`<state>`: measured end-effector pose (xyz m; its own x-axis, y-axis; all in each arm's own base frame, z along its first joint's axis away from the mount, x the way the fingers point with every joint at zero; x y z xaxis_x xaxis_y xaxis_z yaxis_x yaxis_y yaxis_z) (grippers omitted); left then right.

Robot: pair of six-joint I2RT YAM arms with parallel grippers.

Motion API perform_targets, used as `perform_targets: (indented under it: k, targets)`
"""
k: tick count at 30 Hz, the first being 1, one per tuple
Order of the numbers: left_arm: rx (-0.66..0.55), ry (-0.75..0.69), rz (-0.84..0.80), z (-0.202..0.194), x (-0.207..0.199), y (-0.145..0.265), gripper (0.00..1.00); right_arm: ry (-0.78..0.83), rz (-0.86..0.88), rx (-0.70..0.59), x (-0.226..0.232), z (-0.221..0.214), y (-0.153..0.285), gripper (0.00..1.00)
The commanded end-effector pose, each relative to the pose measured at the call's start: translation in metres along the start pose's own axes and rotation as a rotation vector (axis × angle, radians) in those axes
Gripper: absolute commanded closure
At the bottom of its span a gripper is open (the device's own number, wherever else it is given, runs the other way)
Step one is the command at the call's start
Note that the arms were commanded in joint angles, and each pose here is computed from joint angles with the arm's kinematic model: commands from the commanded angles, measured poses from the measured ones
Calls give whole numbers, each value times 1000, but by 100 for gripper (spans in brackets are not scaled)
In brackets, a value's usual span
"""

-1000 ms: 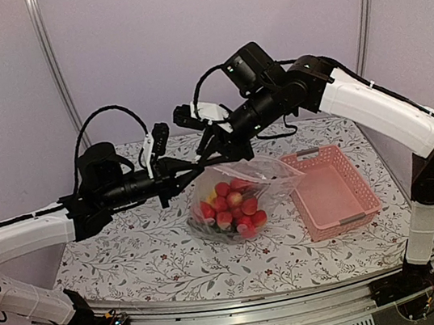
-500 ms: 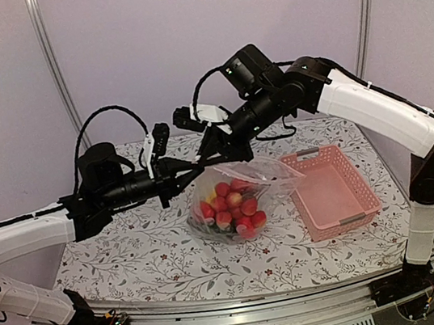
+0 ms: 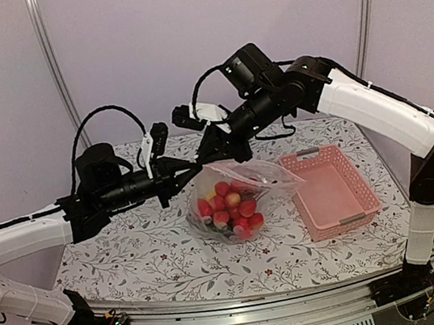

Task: Place the food in the zip-top bag and seal the zipper
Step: Zip the zipper on the zipper food storage bag.

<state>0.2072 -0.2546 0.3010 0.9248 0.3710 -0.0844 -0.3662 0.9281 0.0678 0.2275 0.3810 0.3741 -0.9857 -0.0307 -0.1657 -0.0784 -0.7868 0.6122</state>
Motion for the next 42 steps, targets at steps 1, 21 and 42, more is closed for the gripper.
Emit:
perform_targets:
  k: [1, 21, 42]
  targets:
    - [-114, -73, 86, 29, -3, 17, 100, -63, 9, 66, -6, -15, 1, 99]
    - [-118, -81, 245, 21, 16, 57, 100, -214, -2, 244, -27, -104, 38, 100]
    - [-118, -66, 273, 17, 22, 66, 100, -290, -48, 330, -27, -154, 71, 100]
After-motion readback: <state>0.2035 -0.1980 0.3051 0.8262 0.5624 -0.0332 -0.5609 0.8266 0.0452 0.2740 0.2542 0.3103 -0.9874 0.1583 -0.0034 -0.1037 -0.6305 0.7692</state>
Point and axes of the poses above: each gripper's point midway between its finger pads, its own y axis back along the fingers, its own x axis along the line the jaws close on, z = x × y, the point moved 9 cm from there along y, back along the fingers, and after that the axes turned 1 degree about -y, right-handed, at the moved point
